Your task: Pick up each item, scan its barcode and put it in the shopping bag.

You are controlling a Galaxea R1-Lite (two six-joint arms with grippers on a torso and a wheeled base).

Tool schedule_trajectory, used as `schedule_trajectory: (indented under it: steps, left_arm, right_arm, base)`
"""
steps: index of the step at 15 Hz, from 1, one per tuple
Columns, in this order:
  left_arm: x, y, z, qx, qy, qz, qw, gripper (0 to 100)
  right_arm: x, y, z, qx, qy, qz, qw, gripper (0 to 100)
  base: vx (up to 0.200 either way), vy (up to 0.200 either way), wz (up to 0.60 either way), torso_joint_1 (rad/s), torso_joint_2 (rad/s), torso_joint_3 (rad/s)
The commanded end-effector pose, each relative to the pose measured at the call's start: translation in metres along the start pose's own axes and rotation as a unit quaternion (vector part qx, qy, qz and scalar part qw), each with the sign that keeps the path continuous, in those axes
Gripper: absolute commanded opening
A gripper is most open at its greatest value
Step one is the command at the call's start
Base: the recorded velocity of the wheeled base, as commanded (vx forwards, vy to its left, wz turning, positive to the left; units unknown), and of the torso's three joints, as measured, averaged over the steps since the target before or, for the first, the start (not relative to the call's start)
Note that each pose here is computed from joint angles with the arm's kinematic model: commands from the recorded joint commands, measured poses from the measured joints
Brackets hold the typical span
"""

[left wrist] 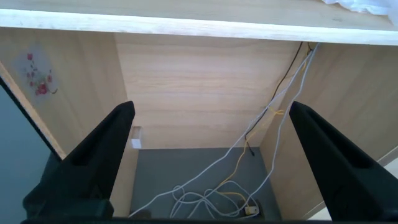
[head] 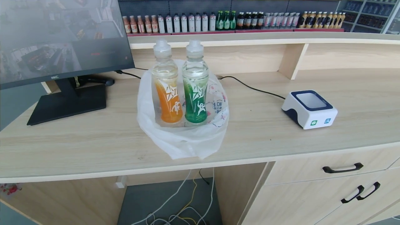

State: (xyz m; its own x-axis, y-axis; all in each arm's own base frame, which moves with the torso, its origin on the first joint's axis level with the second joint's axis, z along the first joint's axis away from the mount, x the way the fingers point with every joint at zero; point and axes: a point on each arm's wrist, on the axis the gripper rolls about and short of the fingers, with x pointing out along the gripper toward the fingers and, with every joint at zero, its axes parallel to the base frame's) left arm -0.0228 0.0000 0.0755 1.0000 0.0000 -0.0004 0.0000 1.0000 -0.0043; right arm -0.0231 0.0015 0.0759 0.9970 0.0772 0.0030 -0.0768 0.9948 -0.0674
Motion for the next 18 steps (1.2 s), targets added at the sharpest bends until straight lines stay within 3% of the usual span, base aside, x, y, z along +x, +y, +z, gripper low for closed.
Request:
schedule_trajectory:
  steps: [1,18]
  left_arm:
    - [0.0,0.0,0.0,0.0,0.0,0.0,1.0,100]
    - [0.0,0.0,0.0,-0.002,0.0,0.0,1.0,100]
  right_arm:
    - [0.0001,0.0,0.0,0.0,0.001,0.001,1.0,100]
    - [0.0001,0.0,0.0,0.0,0.001,0.001,1.0,100]
  base:
    - [0.0,-0.2,0.0,-0.002,0.0,0.002]
    - [0.0,-0.188,0.0,0.003,0.0,0.002]
